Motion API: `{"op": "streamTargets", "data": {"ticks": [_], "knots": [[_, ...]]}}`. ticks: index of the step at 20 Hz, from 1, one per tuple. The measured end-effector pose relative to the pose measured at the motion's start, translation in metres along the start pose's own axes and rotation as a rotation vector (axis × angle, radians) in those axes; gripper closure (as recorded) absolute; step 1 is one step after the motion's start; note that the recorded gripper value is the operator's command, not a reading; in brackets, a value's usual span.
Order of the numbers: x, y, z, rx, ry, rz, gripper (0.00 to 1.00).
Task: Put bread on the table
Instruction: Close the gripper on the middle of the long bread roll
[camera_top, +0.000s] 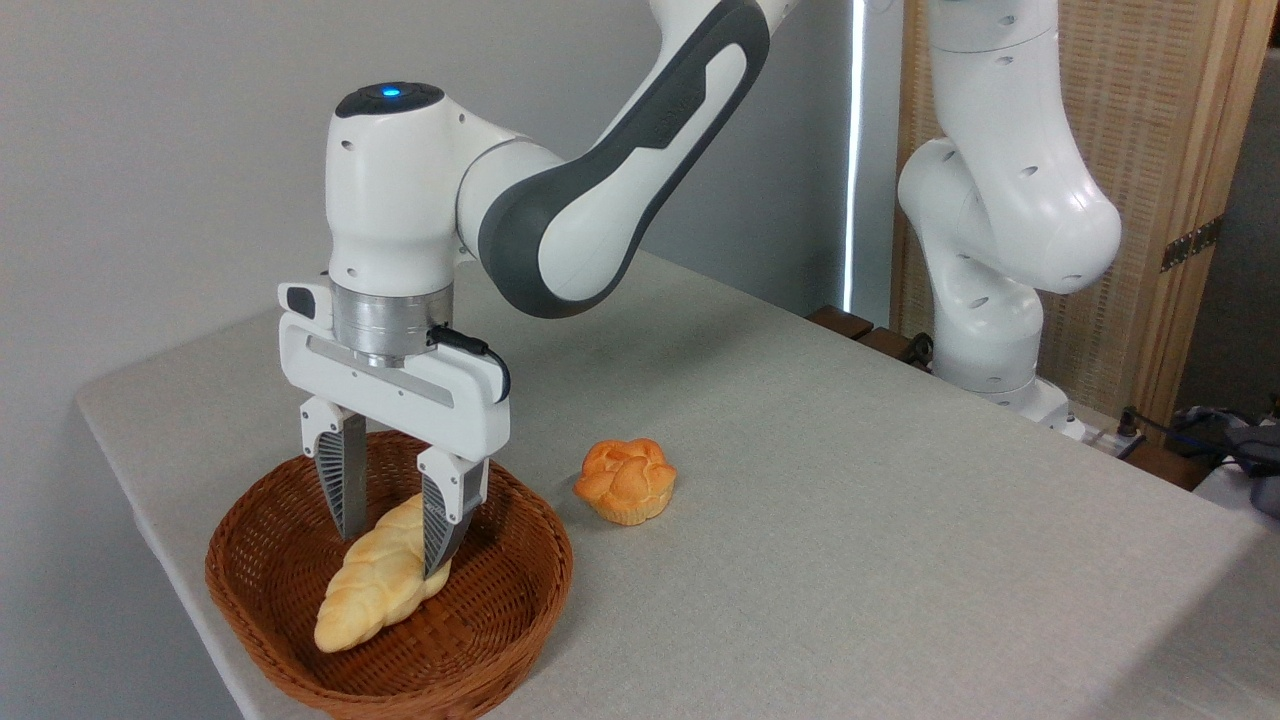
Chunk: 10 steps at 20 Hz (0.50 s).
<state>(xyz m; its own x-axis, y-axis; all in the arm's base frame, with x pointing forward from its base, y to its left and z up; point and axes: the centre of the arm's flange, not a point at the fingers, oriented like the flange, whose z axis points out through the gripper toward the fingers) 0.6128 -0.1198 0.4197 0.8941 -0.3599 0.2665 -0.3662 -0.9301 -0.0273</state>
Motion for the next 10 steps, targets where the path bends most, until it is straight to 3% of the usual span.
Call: {"op": "streamTargets", "data": {"ticks": [3, 10], "knots": [[0.0, 0.0, 0.0, 0.0, 0.0, 0.0, 0.55], [0.0, -0.0001, 0.0, 0.0, 0.0, 0.0, 0.54]]}}
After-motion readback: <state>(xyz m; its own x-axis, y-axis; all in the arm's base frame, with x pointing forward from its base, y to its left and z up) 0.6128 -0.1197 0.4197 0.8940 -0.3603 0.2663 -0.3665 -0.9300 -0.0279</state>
